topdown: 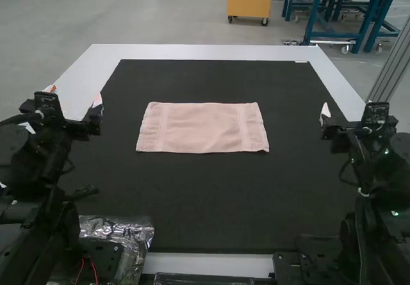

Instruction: Fold the towel.

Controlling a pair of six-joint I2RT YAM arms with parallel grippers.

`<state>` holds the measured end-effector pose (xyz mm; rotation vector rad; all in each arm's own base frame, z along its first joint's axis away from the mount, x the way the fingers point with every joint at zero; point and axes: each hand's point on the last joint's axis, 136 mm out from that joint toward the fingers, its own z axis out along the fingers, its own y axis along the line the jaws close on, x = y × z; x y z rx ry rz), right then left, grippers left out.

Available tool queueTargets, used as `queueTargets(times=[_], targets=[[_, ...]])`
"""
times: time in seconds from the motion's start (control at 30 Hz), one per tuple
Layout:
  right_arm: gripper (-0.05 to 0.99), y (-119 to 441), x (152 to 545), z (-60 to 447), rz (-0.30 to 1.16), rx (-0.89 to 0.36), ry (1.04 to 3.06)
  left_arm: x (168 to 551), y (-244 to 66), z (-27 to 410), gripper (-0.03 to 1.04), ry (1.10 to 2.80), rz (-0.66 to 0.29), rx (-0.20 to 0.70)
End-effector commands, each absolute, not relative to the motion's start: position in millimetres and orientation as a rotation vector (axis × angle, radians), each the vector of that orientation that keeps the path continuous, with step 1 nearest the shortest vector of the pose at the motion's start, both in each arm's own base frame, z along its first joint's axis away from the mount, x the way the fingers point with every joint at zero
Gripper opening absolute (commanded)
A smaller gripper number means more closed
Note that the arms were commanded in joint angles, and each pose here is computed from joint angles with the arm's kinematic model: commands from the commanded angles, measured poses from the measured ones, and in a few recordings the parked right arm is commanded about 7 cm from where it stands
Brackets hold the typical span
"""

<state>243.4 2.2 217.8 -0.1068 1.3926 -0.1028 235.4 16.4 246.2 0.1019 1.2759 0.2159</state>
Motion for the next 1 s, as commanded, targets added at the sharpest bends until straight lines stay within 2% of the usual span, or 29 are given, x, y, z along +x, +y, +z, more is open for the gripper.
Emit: queueTargets(times=[0.0,0.1,0.17,0.33,0.5,0.6,0.67,0.73,0.83,0.97], targets=[[0.91,-2.9,242.4,220.5,-0.280,-0.217,1.367,234.4,20.1,248.0,0.96,1.258,0.368,0.184],[0.91,1.3,242.0,222.7,-0.297,-0.258,1.351,234.4,16.0,248.7,0.96,1.241,0.483,0.299],[0.91,1.3,240.3,230.0,-0.343,-0.286,1.315,231.9,11.7,256.4,0.96,1.204,0.451,0.295],[0.91,-9.3,227.3,273.3,-0.373,-0.200,1.184,221.1,11.4,285.9,0.96,1.115,0.454,0.269],[0.91,-11.9,220.6,321.3,-0.276,-0.116,1.175,209.8,9.7,336.5,0.96,1.092,0.398,0.226],[0.91,-15.8,236.7,344.3,-0.195,-0.043,1.225,228.4,13.0,350.8,0.96,1.186,0.303,0.172],[0.91,-17.8,256.5,352.0,-0.146,-0.003,1.285,251.4,16.4,346.9,0.96,1.290,0.214,0.116],[0.91,-16.9,284.1,344.7,-0.091,0.020,1.394,276.2,22.4,339.3,0.96,1.386,0.168,0.064],[0.91,-8.7,325.7,313.4,0.011,0.031,1.602,310.4,31.8,324.4,0.96,1.500,0.130,0.000],[0.91,-1.5,365.0,269.4,0.102,0.053,1.805,347.8,42.1,284.0,0.96,1.663,0.140,-0.043]])
